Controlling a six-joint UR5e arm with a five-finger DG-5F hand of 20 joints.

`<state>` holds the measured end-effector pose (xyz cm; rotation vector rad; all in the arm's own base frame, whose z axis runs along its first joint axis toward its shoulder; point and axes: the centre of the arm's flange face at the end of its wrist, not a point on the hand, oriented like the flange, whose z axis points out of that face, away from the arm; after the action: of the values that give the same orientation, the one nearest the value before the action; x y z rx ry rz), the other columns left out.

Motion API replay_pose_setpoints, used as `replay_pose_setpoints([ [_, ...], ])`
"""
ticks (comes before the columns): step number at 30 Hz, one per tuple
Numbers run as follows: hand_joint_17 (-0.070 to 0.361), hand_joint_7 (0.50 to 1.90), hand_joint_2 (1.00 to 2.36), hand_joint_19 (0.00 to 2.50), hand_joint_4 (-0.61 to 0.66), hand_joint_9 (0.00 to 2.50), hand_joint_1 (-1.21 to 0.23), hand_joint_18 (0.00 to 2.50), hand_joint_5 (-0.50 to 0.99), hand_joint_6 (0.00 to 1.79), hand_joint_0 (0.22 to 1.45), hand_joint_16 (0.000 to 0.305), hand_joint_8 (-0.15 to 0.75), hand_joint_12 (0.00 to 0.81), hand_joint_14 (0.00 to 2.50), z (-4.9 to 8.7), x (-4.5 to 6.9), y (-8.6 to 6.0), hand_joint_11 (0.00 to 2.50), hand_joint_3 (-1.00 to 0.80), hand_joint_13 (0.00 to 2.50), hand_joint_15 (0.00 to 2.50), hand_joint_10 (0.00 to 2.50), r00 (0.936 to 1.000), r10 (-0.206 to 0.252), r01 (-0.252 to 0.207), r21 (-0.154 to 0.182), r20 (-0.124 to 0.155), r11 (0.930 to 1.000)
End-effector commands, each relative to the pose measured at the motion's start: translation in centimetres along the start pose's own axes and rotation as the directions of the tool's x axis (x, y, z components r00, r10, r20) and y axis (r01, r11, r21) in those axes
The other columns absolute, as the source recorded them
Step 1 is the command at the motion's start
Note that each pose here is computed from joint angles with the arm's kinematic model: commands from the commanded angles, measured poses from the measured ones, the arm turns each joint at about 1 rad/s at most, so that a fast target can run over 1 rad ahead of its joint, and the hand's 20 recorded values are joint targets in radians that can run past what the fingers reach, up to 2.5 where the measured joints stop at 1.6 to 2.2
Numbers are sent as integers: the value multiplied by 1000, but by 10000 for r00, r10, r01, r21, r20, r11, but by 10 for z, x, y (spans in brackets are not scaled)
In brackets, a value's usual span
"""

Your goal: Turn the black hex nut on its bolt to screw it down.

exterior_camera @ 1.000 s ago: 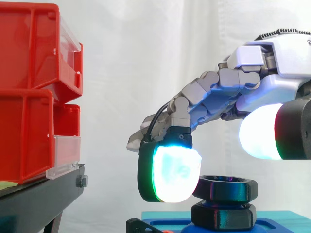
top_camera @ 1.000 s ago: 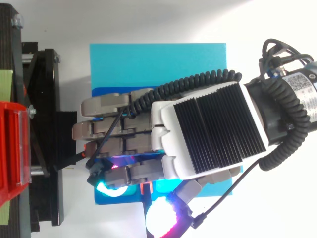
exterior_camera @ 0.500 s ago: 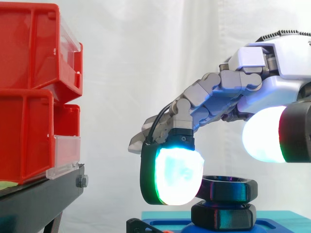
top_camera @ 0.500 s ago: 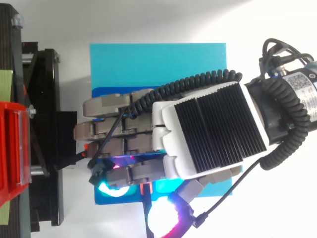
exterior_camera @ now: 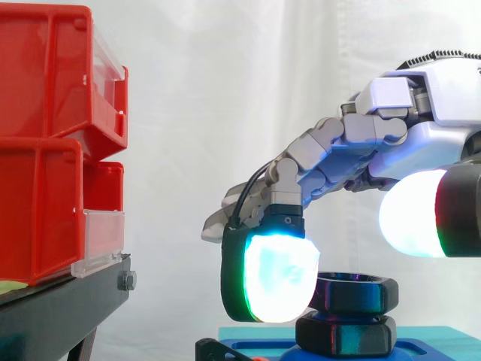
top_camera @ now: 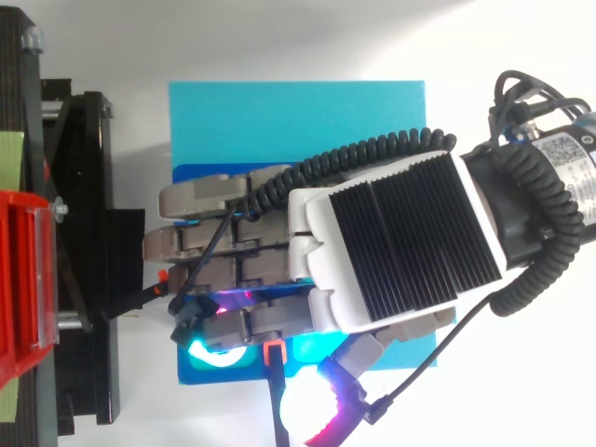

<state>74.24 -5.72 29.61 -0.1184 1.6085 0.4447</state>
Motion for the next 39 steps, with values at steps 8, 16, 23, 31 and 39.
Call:
replay_pose_setpoints([
  [8, 36, 670, 1000, 104, 237, 521, -436, 112, -211, 751, 521, 16, 256, 155, 0, -3, -1, -6, 324, -500, 368, 0, 6, 10000, 9, -9, 72, -7, 10000],
  [16, 36, 603, 1000, 100, 239, 521, -435, 114, -220, 807, 520, 16, 258, 157, 1, -8, -2, -12, 331, -500, 372, 3, 7, 10000, -7, 7, -156, -38, 9999],
  [23, 37, 601, 1000, 100, 244, 521, -434, 113, -220, 809, 519, 16, 259, 158, 0, -16, -3, -21, 323, -500, 375, 1, 7, 9998, 43, -50, -325, -204, 9995],
  [31, 36, 600, 1000, 99, 241, 521, -434, 115, -220, 809, 519, 16, 261, 159, 0, -25, -3, -31, 322, -500, 376, 1, 7, 9992, 111, -128, -443, -386, 9989],
  [39, 36, 600, 1000, 104, 238, 521, -433, 117, -220, 808, 518, 16, 260, 160, 0, -32, -6, -41, 331, -500, 380, 1, 7, 9992, 115, -134, -507, -381, 9986],
])
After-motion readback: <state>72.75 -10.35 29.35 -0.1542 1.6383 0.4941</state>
